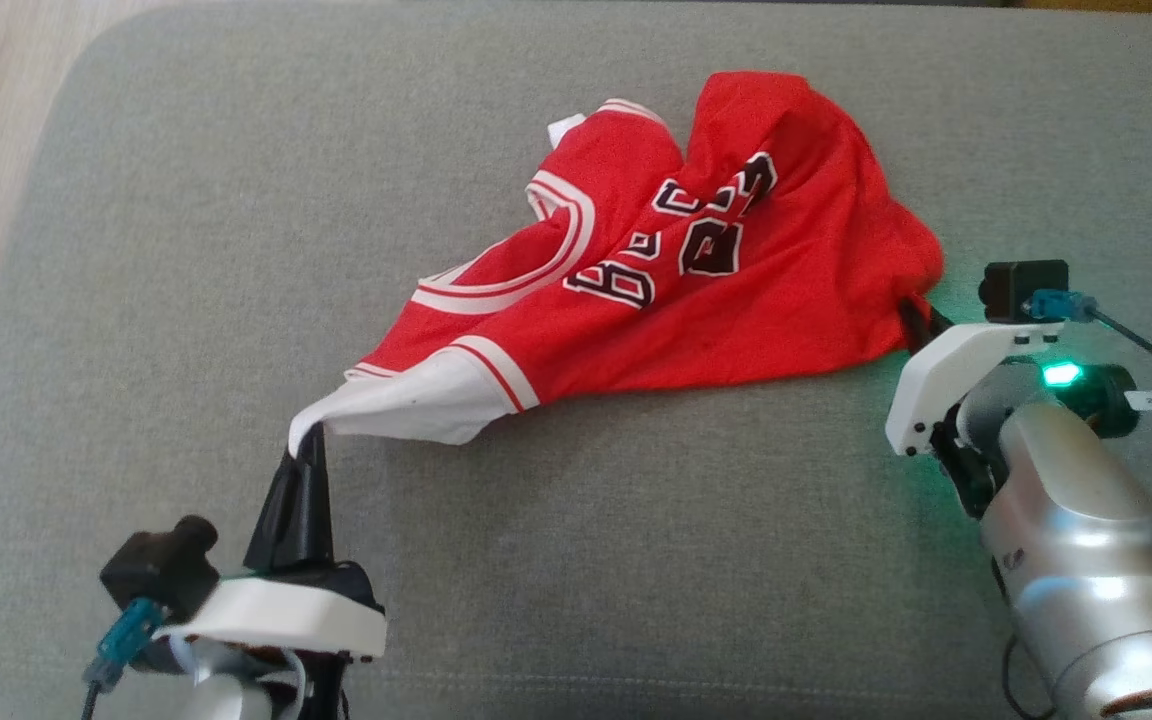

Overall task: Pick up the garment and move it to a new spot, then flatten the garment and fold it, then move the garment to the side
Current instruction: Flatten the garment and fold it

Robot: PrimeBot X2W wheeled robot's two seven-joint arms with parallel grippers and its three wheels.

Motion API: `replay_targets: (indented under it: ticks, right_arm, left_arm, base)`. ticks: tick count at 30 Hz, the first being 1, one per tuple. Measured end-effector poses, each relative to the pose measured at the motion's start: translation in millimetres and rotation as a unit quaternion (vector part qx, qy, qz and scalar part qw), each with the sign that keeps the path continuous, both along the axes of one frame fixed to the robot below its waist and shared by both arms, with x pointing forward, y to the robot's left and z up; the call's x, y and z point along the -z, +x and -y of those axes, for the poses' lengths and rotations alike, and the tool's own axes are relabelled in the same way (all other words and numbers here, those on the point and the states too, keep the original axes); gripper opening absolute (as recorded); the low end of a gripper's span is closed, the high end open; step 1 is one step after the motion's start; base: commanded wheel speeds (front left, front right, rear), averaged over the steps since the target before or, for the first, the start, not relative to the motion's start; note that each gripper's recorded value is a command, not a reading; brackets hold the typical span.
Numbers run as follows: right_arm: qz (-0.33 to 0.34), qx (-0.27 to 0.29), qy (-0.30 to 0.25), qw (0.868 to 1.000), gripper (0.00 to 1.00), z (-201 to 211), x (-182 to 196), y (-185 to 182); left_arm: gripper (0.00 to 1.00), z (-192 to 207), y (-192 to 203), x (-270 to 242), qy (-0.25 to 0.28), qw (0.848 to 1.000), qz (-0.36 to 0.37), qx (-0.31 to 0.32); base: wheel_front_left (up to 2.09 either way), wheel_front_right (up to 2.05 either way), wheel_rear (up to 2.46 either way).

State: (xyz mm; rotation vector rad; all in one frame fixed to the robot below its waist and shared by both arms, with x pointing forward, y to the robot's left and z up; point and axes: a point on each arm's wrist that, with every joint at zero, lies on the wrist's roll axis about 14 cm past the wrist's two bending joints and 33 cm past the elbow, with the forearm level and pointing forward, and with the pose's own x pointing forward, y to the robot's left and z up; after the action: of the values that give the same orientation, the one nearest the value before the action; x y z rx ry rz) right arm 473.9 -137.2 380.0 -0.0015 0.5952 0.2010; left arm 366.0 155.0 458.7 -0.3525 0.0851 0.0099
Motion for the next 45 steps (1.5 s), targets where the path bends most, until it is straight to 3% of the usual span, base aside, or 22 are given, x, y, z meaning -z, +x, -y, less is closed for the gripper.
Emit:
replay_targets:
  ticks: [6, 11, 12, 17, 22, 28, 30, 33, 40, 45]
  right_arm:
    - [0.095, 0.002, 0.048, 0.994, 0.0, -6, -54, 8]
    - [0.2, -0.007, 0.091, 0.976, 0.0, -3, -125, 6]
    - [0.243, -0.013, 0.111, 0.964, 0.0, 0, -157, -1]
    - [0.332, -0.031, 0.145, 0.932, 0.0, 8, -232, -32]
    - [0.426, -0.036, 0.165, 0.889, 0.0, 23, -306, -70]
    - [0.533, -0.017, 0.167, 0.829, 0.0, 49, -381, -112]
    - [0.549, -0.008, 0.163, 0.82, 0.0, 55, -393, -118]
    - [0.544, 0.006, 0.162, 0.823, 0.0, 61, -393, -115]
    - [0.465, 0.021, 0.167, 0.869, 0.0, 54, -349, -49]
    - [0.464, 0.026, 0.143, 0.874, 0.0, 47, -348, 25]
  left_arm:
    - [0.0, 7, 12, -52, -0.039, 0.996, 0.083, 0.015]
    - [0.0, 11, 18, -124, -0.064, 0.981, 0.18, 0.031]
    - [0.0, 13, 17, -156, -0.06, 0.973, 0.219, 0.046]
    - [0.0, 19, 3, -239, -0.029, 0.944, 0.317, 0.087]
    - [0.0, 32, -19, -315, -0.001, 0.904, 0.409, 0.125]
    - [0.0, 42, -34, -376, 0.044, 0.864, 0.477, 0.153]
    - [0.0, 44, -32, -388, 0.055, 0.858, 0.487, 0.156]
    - [0.0, 44, -19, -396, 0.066, 0.859, 0.483, 0.158]
    - [0.0, 43, 71, -362, 0.074, 0.903, 0.392, 0.162]
    - [0.0, 49, 145, -333, 0.107, 0.92, 0.34, 0.161]
  base:
    - [0.0, 0.0, 0.0]
    - [0.0, 0.0, 0.0]
    - [0.0, 0.0, 0.0]
    - [0.0, 0.0, 0.0]
    - [0.0, 0.0, 0.0]
    - [0.0, 0.0, 0.0]
    - [0.0, 0.0, 0.0]
    - [0.0, 0.0, 0.0]
    - [0.0, 0.0, 0.0]
    - [0.0, 0.0, 0.0]
